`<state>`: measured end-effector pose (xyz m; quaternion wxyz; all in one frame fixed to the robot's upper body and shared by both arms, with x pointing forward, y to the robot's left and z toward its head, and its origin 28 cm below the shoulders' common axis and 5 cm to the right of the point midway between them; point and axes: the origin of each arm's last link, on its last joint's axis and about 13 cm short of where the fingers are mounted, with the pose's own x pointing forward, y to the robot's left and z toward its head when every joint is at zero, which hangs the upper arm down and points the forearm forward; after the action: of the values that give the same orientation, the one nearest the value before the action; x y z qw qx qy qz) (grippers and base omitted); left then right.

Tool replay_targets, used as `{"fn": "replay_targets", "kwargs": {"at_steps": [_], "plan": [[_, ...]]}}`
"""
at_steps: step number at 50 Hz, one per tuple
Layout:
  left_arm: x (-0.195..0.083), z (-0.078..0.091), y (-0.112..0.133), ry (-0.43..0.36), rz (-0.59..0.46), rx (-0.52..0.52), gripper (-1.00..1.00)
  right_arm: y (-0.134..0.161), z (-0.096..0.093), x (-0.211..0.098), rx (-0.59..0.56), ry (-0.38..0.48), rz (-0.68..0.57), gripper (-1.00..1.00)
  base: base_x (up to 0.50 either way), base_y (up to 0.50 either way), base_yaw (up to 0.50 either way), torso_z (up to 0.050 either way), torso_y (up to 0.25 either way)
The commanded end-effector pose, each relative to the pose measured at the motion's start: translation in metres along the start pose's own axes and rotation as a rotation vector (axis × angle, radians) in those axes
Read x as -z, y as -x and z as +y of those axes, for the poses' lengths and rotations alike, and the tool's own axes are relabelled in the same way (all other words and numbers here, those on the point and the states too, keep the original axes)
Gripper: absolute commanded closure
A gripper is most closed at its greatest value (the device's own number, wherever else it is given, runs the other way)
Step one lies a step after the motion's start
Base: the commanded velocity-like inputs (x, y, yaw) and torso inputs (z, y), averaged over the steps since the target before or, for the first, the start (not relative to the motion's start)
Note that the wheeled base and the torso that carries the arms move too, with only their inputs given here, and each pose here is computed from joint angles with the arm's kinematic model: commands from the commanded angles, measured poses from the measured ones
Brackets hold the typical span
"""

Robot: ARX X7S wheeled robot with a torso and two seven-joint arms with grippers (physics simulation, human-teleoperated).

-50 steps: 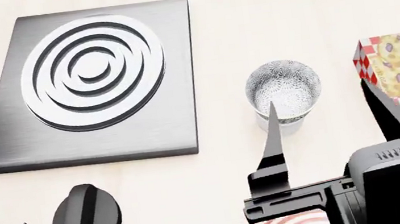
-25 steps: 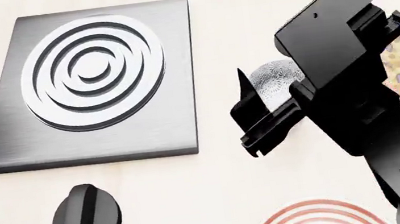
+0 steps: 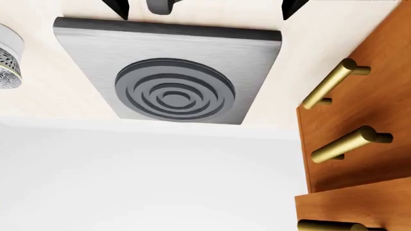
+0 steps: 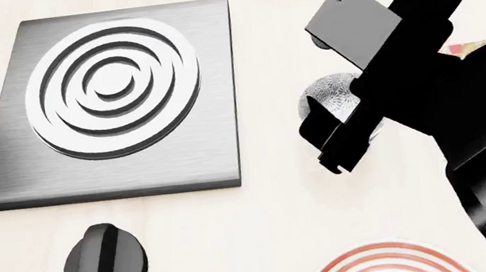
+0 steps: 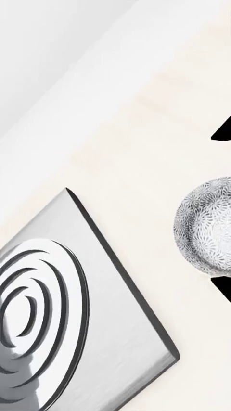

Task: Pick the akita bowl on the ramekin and place it on the plate.

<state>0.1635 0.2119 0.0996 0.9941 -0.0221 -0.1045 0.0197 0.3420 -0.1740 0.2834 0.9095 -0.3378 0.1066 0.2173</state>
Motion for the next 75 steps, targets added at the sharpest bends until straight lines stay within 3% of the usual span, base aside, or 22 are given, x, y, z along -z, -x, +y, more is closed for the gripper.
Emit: {"fn": "replay_targets", "kwargs": {"at_steps": [1, 13, 19, 27, 30, 40, 75], "plan": [[0.000, 0.001, -0.001, 0.005, 0.003, -0.004, -1.00, -0.011, -0.014, -0.005, -0.023, 0.083, 0.098, -1.00, 0.00, 0.00, 0.00, 0.000, 0.000], [0.001, 0.001, -0.001, 0.007, 0.004, -0.005, -1.00, -0.017, -0.003, -0.004, -0.152, 0.054, 0.052, -1.00, 0.00, 0.00, 0.00, 0.000, 0.000], [0.001, 0.001, -0.001, 0.007, 0.005, -0.004, -1.00, -0.021, 0.003, 0.001, -0.162, 0.039, 0.031, -1.00, 0.00, 0.00, 0.00, 0.000, 0.000], [0.001, 0.000, -0.001, 0.006, 0.007, -0.003, -1.00, -0.030, 0.008, 0.014, -0.145, 0.021, 0.057, -1.00, 0.00, 0.00, 0.00, 0.000, 0.000], [0.001, 0.000, -0.001, 0.006, 0.006, -0.002, -1.00, -0.034, 0.011, 0.021, -0.148, 0.017, 0.127, -1.00, 0.00, 0.00, 0.00, 0.000, 0.000], [0.001, 0.000, -0.001, 0.006, 0.006, -0.003, -1.00, -0.038, 0.012, 0.030, -0.142, 0.046, 0.173, -1.00, 0.00, 0.00, 0.00, 0.000, 0.000], [0.001, 0.003, -0.002, 0.011, 0.002, -0.012, -1.00, -0.058, 0.022, 0.039, -0.140, 0.029, 0.154, -1.00, 0.00, 0.00, 0.00, 0.000, 0.000]]}}
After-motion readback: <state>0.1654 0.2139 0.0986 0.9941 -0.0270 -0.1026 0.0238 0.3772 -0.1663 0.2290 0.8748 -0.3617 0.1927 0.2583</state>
